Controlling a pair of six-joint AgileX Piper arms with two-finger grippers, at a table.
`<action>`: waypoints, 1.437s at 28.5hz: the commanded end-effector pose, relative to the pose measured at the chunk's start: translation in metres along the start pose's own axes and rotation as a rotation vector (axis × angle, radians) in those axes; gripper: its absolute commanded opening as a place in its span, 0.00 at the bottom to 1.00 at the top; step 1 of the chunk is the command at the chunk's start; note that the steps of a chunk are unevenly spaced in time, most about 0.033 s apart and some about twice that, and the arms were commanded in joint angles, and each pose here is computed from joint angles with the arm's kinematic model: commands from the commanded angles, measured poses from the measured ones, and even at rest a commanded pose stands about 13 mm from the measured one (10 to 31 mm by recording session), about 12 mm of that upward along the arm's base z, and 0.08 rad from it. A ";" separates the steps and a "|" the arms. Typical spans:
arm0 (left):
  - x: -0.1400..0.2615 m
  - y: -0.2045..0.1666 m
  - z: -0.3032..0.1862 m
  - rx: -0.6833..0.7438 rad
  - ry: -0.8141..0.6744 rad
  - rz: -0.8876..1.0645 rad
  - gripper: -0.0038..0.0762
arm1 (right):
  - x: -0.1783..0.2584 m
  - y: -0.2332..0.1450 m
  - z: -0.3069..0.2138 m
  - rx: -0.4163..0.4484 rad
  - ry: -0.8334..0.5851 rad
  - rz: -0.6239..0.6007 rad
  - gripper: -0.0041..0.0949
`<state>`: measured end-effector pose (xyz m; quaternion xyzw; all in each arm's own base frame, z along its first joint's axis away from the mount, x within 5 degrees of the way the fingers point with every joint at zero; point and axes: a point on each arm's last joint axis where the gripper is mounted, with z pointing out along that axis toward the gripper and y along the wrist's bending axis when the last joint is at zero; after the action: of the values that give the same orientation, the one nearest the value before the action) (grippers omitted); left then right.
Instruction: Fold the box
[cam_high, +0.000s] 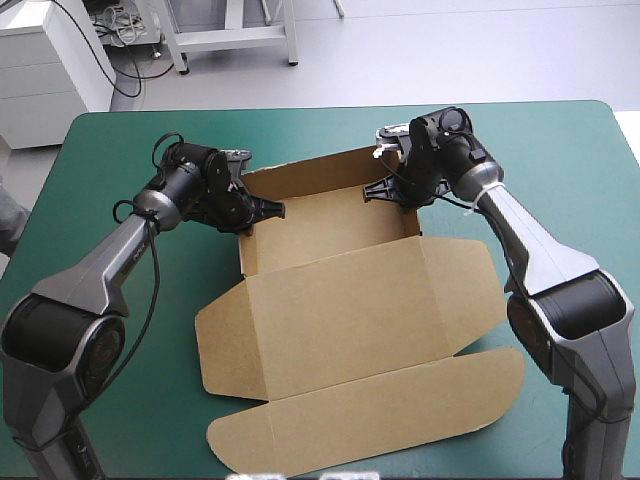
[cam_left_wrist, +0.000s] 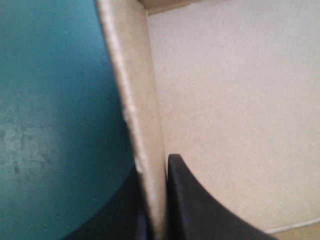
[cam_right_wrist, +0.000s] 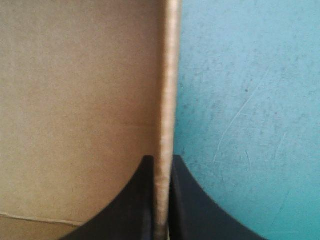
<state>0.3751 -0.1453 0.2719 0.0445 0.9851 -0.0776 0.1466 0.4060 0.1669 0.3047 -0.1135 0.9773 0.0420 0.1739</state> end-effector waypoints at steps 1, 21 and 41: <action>-0.005 -0.013 -0.008 0.048 -0.047 0.037 0.04 | -0.011 0.001 -0.016 -0.064 -0.117 -0.006 0.02; -0.001 -0.011 0.014 0.041 0.046 0.090 0.45 | -0.014 0.004 0.030 -0.052 -0.027 -0.095 0.24; -0.025 -0.019 -0.098 0.029 -0.159 0.131 0.65 | -0.027 -0.006 -0.084 0.034 -0.334 -0.111 0.60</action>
<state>0.3926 -0.1553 0.3184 0.1050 0.9765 -0.0694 0.1747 0.4263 0.1695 0.3290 -0.1579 0.9542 0.0366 0.2516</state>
